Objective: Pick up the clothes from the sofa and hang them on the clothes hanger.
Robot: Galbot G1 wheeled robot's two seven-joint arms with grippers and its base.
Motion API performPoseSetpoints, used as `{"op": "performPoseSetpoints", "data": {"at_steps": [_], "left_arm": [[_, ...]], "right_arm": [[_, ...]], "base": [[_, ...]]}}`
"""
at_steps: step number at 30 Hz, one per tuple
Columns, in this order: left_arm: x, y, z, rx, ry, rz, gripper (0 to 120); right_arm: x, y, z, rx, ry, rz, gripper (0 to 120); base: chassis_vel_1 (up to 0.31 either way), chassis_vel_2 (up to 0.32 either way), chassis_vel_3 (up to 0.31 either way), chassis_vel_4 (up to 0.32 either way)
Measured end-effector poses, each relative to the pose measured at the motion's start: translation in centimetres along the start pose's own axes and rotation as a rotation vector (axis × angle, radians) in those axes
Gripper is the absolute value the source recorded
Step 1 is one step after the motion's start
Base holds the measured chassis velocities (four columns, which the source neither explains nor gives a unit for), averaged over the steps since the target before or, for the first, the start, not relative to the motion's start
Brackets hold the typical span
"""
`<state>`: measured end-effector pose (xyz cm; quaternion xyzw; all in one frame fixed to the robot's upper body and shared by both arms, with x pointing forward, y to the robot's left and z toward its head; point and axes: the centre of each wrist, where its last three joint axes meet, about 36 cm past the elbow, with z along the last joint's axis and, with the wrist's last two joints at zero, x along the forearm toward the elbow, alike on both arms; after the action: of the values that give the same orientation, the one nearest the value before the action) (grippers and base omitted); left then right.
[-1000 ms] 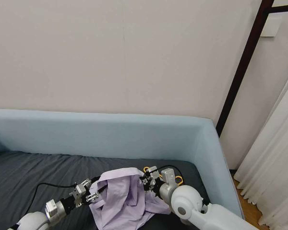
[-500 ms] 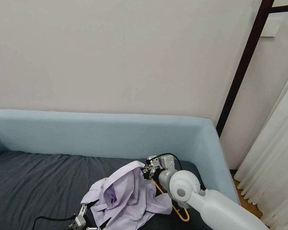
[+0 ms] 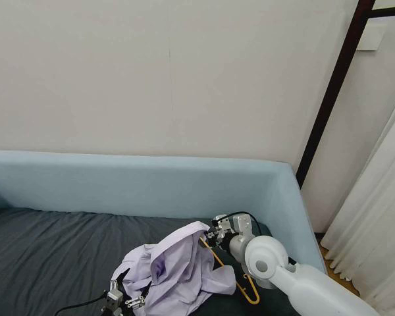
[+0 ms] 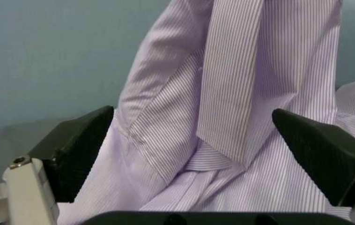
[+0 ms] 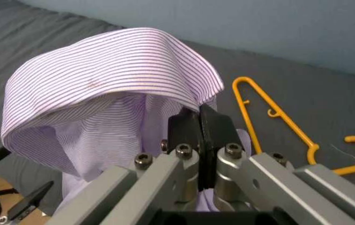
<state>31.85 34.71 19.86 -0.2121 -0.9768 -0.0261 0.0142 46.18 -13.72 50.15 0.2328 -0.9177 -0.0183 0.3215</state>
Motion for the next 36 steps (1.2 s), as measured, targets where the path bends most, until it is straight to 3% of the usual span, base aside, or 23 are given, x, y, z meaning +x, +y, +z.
{"op": "performPoseSetpoints", "data": {"at_steps": [12,20,27,33,36], "left_arm": [[-2.5,-3.1,2.4,0.049,0.011,0.006,93],[-4.9,-4.4,2.8,0.081,-0.005,-0.006,67],[-3.7,-3.5,3.2,0.060,0.025,-0.001,38],[-3.4,-3.3,3.2,0.058,0.028,-0.005,23],[-3.4,-3.4,3.3,0.058,0.029,-0.007,7]], "right_arm": [[0.9,-0.4,0.4,-0.005,0.003,0.005,0],[0.9,-0.5,0.6,-0.005,0.007,0.012,0],[0.7,-1.0,0.5,-0.013,0.010,0.022,0],[0.5,-1.0,0.5,-0.017,0.012,0.024,0],[0.4,-0.9,0.4,-0.018,0.010,0.021,0]], "base": [[0.000,0.000,0.000,0.000],[0.000,0.000,0.000,0.000],[0.000,0.000,0.000,0.000],[0.000,0.000,0.000,0.000],[0.000,0.000,0.000,0.000]]}}
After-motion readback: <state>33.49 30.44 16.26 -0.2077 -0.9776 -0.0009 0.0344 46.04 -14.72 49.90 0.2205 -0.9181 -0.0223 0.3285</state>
